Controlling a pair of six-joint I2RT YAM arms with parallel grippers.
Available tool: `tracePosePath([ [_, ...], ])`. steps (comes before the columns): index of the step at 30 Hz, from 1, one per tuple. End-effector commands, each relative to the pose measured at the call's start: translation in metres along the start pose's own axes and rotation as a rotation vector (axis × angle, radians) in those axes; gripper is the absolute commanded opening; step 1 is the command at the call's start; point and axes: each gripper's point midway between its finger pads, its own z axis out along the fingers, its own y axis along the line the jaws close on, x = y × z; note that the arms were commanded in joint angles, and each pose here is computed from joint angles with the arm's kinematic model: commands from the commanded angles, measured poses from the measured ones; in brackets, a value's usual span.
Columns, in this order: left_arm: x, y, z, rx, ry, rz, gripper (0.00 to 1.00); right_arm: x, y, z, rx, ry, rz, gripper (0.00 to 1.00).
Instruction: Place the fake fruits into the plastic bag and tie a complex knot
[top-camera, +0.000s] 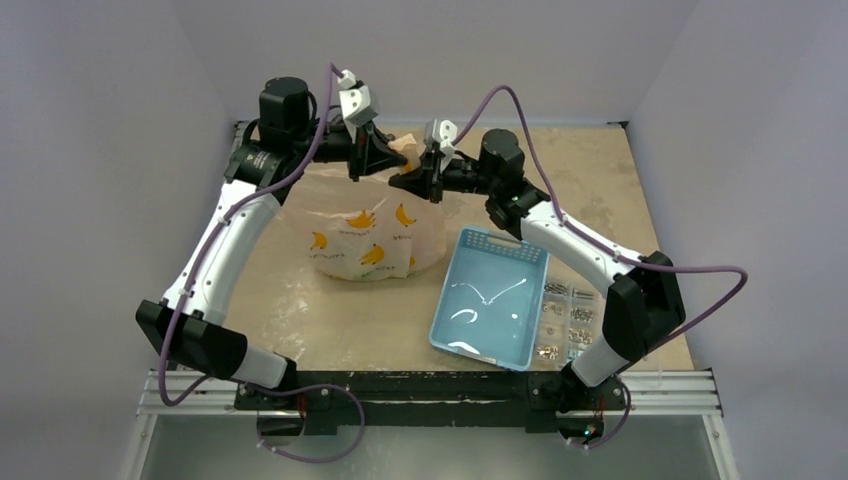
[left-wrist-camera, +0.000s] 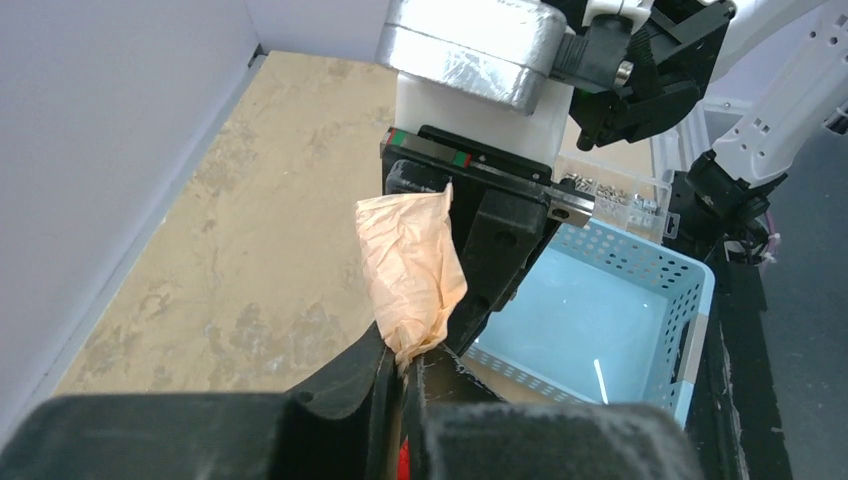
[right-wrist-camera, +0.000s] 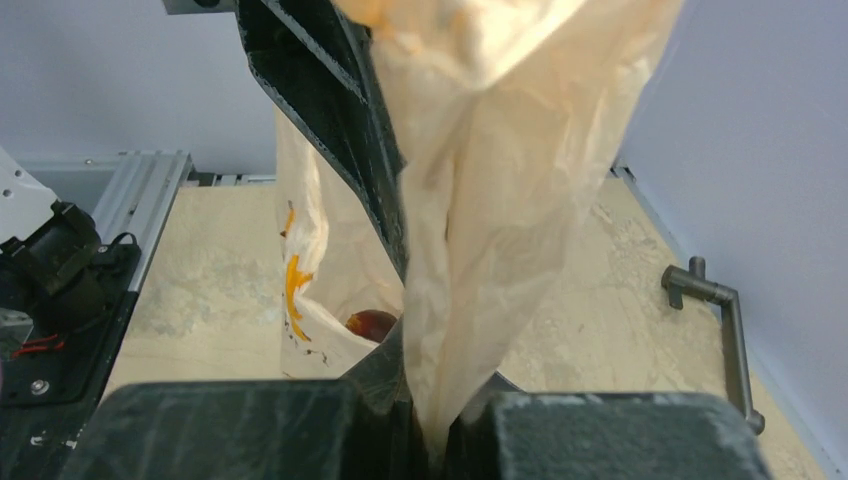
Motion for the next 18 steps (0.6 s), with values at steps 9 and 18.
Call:
tracePosePath([
  [9,0.052,-0.01,-0.051,-0.032,0.197,0.178,1.0,0.024,-0.002,-0.021,0.021,0.068,0.148,0.0],
  [18,0.085,0.026,-0.021,-0.17,0.316,0.327,1.0,0.018,0.004,-0.018,-0.038,0.051,0.202,0.0],
])
